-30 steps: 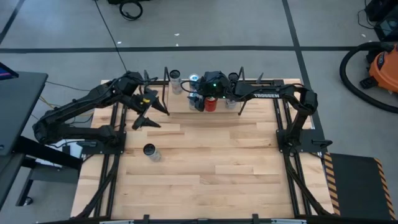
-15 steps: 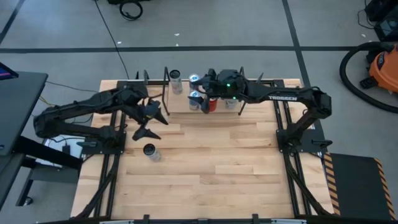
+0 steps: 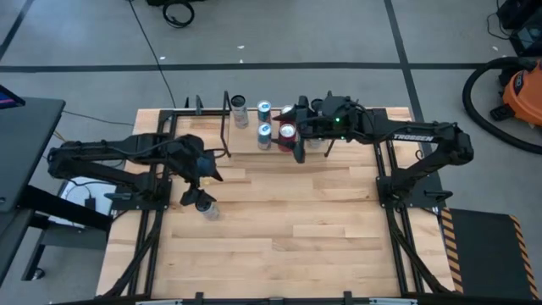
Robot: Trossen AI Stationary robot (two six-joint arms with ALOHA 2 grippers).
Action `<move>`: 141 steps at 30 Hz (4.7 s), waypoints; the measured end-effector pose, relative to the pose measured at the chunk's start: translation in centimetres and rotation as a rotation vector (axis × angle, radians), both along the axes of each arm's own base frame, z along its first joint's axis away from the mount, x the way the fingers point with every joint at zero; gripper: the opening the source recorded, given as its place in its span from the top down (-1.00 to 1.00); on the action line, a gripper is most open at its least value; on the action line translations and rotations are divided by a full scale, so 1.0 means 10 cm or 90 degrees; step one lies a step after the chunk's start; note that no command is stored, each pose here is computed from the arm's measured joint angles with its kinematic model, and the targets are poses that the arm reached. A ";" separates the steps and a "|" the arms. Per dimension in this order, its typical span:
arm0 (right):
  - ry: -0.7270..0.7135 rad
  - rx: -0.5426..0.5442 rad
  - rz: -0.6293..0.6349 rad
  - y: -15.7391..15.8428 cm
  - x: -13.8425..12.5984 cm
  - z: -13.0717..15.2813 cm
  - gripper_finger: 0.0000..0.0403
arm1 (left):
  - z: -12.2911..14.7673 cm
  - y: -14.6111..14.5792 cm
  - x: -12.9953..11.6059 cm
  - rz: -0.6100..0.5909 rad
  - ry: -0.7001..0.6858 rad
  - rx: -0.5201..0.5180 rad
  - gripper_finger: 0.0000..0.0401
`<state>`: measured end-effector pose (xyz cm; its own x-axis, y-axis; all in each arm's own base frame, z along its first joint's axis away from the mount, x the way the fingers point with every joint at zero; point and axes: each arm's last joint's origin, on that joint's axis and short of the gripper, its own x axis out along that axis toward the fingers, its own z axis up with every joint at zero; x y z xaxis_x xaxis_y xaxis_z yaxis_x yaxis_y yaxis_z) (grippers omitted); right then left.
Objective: Place canned beverage on shelf
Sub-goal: Align the white-pink soda with the white-pink soda can on the shelf
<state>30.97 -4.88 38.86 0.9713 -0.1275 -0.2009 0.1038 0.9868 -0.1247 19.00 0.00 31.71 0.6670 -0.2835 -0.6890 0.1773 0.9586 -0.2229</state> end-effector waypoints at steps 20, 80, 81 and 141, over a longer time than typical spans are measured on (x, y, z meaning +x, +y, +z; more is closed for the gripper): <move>0.111 -0.008 0.022 0.19 -0.05 -0.14 -0.57 | -0.15 -0.31 -0.15 0.107 0.173 0.011 -0.77; 0.145 0.018 0.034 0.20 -0.07 -0.19 -0.57 | -0.80 -0.61 0.29 0.111 0.421 0.136 -0.26; 0.146 0.018 0.034 0.20 -0.07 -0.19 -0.57 | -0.80 -0.61 0.29 0.107 0.419 0.137 -0.26; 0.197 0.059 0.026 0.20 -0.11 -0.27 -0.57 | 0.00 1.70 1.14 0.145 0.357 0.279 -0.32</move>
<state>29.86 -2.86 36.16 0.8659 -0.0564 -0.4970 0.0343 0.9980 -0.0535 30.35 17.04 31.73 0.1916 0.1988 -0.9611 -0.0649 0.9797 0.1897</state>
